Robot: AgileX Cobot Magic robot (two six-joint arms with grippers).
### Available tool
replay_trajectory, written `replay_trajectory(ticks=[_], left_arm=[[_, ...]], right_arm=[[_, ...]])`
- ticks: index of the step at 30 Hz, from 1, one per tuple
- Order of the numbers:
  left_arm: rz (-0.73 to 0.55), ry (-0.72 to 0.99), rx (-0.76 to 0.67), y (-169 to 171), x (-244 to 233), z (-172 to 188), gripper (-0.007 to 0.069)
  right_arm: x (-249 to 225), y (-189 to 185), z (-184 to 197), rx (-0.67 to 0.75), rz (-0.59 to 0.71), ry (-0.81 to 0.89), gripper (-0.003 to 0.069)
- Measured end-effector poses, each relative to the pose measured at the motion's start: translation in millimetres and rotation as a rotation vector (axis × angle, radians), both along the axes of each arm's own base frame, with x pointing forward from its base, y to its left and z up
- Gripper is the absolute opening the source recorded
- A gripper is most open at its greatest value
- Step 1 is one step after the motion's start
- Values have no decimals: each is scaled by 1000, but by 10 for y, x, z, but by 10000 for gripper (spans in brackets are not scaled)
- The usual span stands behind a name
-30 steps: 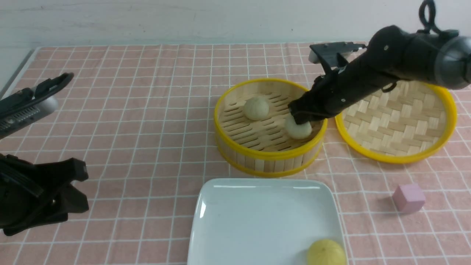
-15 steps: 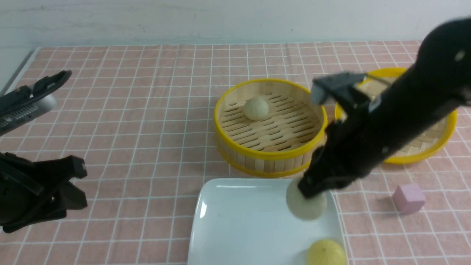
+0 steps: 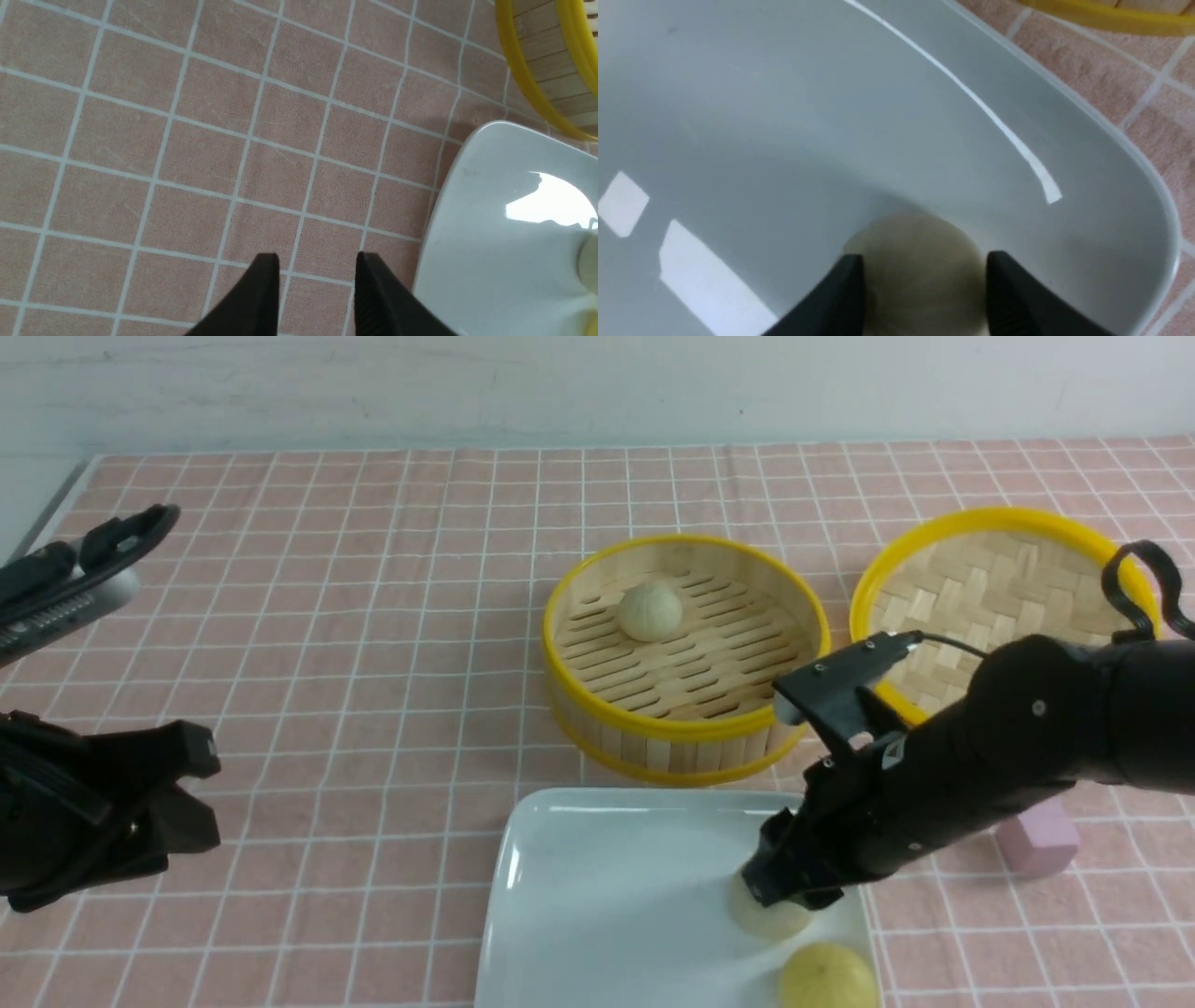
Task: Put the steamed buns into the plate on the pink tablecloth.
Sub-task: 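Move the steamed bun from the bamboo steamer onto the white plate with the right gripper, then reach into the bamboo steamer and grasp a bun with the left gripper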
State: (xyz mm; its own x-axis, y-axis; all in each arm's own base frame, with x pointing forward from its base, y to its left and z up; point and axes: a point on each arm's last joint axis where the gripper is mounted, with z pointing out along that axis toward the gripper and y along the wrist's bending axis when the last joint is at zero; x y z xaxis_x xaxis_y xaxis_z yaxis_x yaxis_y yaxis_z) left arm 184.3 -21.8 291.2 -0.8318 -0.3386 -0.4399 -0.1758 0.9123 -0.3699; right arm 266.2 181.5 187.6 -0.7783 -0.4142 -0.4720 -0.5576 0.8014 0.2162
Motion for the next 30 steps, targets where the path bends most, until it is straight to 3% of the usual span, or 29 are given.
replay_trajectory(ticks=[3, 6, 10, 12, 13, 14, 16, 22, 26, 30], left_arm=[[-1, -7, 2, 1, 5, 3, 260], [6, -27, 3, 5, 21, 13, 260], [5, -36, 9, 9, 63, -5, 219], [-4, -22, 8, 4, 126, -35, 158], [-7, -21, 7, 1, 133, -37, 151], [-17, -9, 1, -9, 189, -39, 98], [-55, 13, -12, -49, 274, -25, 32], [-277, 28, -49, -427, 620, 135, 1], [-441, 16, -50, -965, 994, 185, 3], [-493, -9, -43, -1415, 1377, 177, 44]], right_arm=[[25, -80, 298, -2, 31, -33, 463], [42, -272, 805, 13, 4, -63, 440], [-163, -607, 1396, 7, -59, -39, 274], [-377, -791, 1601, -13, -79, -35, 143], [-407, -809, 1596, -20, -78, -27, 130], [-561, -912, 1681, -43, -78, -25, 50], [-756, -1028, 1751, -67, -84, -38, -7], [-1269, -1232, 1619, -92, -99, -68, -14], [-1500, -1302, 1375, -87, -111, -83, -13], [-1585, -1330, 1237, -81, -122, -101, -11]])
